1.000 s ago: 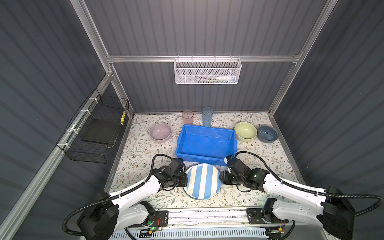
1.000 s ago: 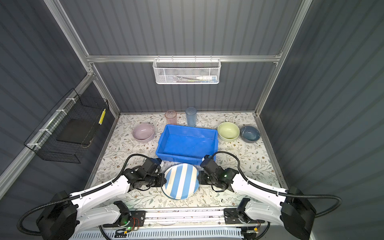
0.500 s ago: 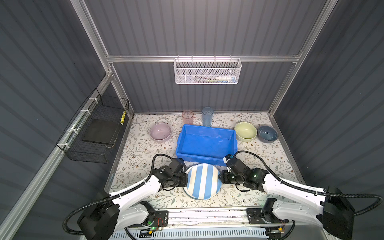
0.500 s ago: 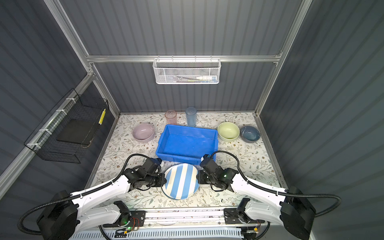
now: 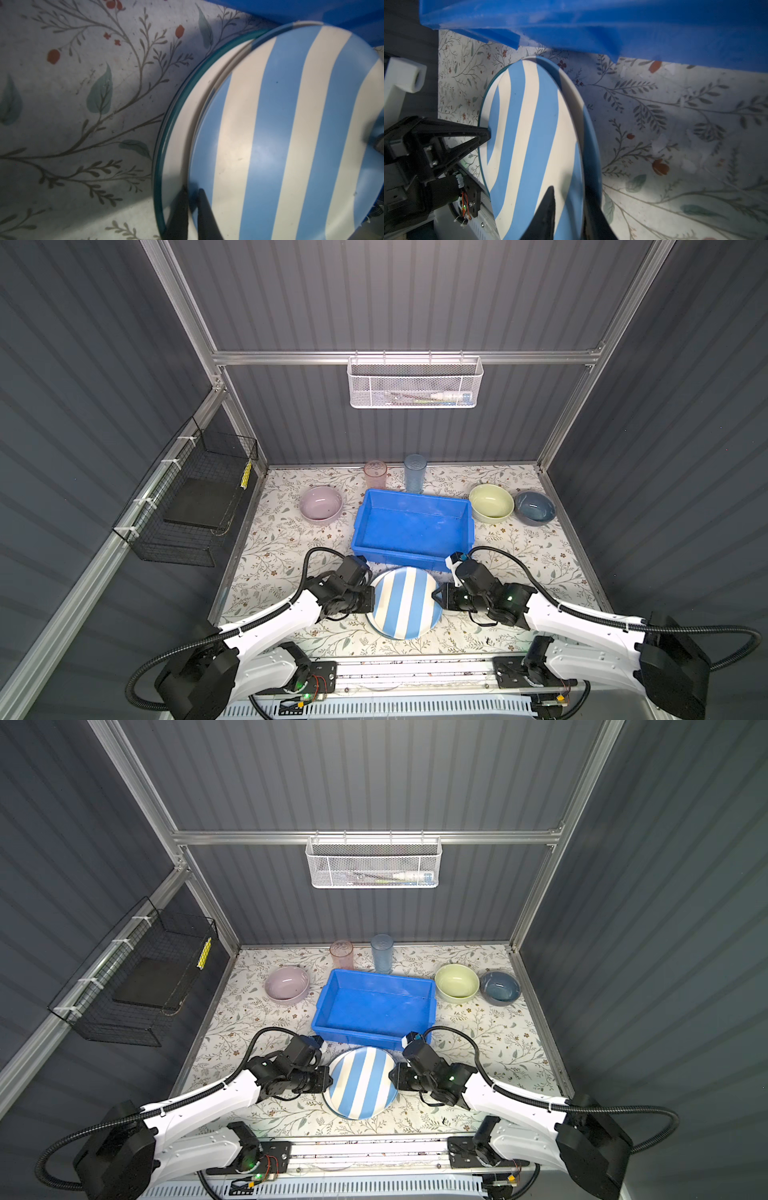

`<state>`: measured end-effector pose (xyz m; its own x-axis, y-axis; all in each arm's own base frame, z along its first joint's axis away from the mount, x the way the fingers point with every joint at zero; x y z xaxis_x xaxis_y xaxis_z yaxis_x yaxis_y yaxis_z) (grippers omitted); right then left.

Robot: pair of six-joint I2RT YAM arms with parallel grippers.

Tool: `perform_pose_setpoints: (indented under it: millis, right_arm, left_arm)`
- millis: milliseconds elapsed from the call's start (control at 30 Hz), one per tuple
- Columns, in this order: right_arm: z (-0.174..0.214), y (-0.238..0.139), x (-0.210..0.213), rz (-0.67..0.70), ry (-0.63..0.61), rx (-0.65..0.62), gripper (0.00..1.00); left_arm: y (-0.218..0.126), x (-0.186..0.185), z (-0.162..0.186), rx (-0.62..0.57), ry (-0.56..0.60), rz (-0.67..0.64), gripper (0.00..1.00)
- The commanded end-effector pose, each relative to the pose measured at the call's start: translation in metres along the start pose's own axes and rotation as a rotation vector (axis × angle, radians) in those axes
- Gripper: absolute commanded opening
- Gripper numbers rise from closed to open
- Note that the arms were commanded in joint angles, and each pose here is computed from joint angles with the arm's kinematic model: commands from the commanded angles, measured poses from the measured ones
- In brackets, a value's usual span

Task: Place the mixed dishes into the plastic bin
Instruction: 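Pinch the top striped plate rim with right gripper while left holds stack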

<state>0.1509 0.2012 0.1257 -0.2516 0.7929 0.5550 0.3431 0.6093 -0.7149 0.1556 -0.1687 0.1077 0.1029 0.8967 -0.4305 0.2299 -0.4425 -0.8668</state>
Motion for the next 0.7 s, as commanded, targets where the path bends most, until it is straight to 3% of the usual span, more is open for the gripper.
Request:
perform_pose_setpoints:
  millis: [0, 267, 667]
  right_arm:
    - [-0.005, -0.005, 0.024, -0.197, -0.015, -0.036, 0.26]
    - [-0.014, -0.012, 0.037, -0.281, -0.057, -0.093, 0.23]
    - [-0.019, -0.02, 0.035, -0.213, -0.057, -0.107, 0.02]
  left_arm:
    - [0.007, 0.016, 0.013, 0.061, 0.006, -0.089, 0.11]
    - [0.006, 0.014, 0.011, 0.051, 0.002, -0.079, 0.11]
    - [-0.022, 0.009, 0.002, -0.019, 0.038, -0.107, 0.14]
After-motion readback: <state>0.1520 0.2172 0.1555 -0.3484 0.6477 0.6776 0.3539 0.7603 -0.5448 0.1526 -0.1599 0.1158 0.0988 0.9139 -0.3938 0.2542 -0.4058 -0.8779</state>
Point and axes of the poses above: each gripper's point midway between its finger pads, its own y axis out along the fingers, its own x axis along the line the jaws close on, z = x × y, the point moved 7 cm from there along -y, back along the fingers, and after that the axes turned 6 degrees about -y, right-handed, at the moved point
